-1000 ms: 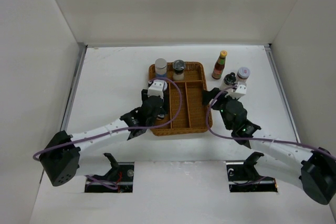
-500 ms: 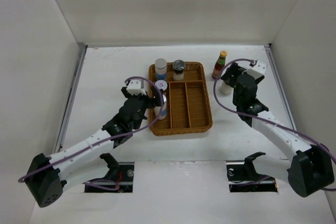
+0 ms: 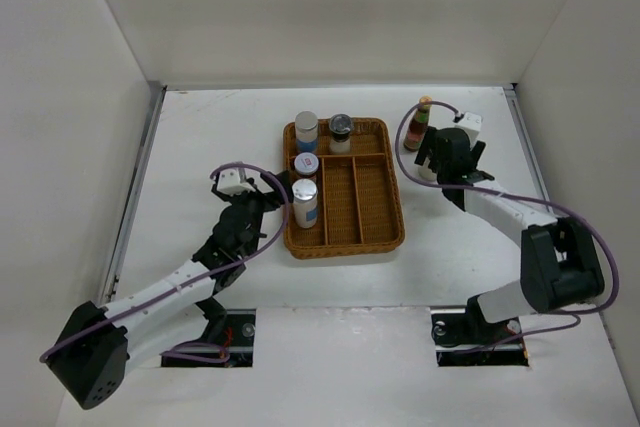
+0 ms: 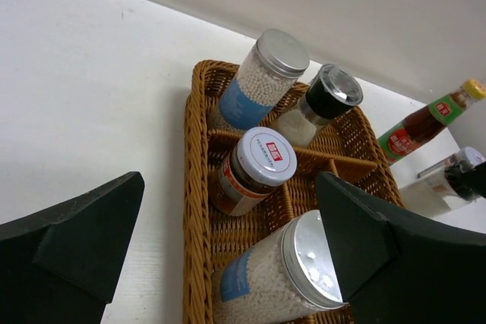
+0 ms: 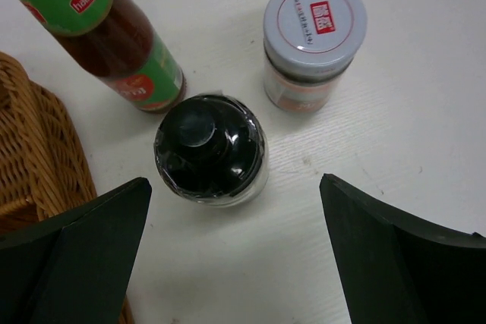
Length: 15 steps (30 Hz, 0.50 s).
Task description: Organize the condiment bottles
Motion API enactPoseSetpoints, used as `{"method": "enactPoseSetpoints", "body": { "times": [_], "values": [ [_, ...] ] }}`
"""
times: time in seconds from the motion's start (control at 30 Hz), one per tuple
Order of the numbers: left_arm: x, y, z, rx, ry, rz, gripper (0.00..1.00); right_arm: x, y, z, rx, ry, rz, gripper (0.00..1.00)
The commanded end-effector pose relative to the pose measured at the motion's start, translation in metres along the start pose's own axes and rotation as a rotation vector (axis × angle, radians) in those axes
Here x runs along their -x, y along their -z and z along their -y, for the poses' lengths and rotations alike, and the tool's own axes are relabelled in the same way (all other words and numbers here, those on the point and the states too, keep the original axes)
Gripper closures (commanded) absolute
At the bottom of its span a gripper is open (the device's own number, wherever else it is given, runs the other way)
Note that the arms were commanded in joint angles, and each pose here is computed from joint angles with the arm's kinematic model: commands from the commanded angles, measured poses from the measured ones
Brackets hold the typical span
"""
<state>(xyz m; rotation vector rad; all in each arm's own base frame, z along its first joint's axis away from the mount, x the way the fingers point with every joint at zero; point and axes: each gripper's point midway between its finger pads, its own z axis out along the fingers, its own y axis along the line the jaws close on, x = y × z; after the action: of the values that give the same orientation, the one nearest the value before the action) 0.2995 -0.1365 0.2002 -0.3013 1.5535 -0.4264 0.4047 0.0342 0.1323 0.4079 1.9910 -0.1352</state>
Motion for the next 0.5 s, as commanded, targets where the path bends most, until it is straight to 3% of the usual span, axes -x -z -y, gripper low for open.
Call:
{"method": "enactPoseSetpoints", "body": {
  "times": [0.0,0.1,0.27,0.33,0.47],
  "values": [
    [0.009,-0.005,0.004,-0.014,0.077,0.052,0.00,0.024,-0.011,-0.015,0.034,-0.026,0.034,0.00],
    [0.005,-0.005,0.002,-0.012,0.077,0.041,0.00,0.029,-0.025,-0.017,0.027,-0.044,0.054,0.03],
    [0.002,-0.008,0.000,-0.009,0.077,0.035,0.00,0.031,-0.037,-0.020,0.038,-0.065,0.078,0.34],
    [-0.001,-0.008,-0.002,-0.003,0.076,0.031,0.00,0.040,-0.027,-0.016,0.034,-0.079,0.107,0.43],
    [-0.001,-0.010,-0.007,0.012,0.087,0.035,0.00,0.081,0.033,-0.029,0.085,-0.104,0.252,0.44]
  ]
}}
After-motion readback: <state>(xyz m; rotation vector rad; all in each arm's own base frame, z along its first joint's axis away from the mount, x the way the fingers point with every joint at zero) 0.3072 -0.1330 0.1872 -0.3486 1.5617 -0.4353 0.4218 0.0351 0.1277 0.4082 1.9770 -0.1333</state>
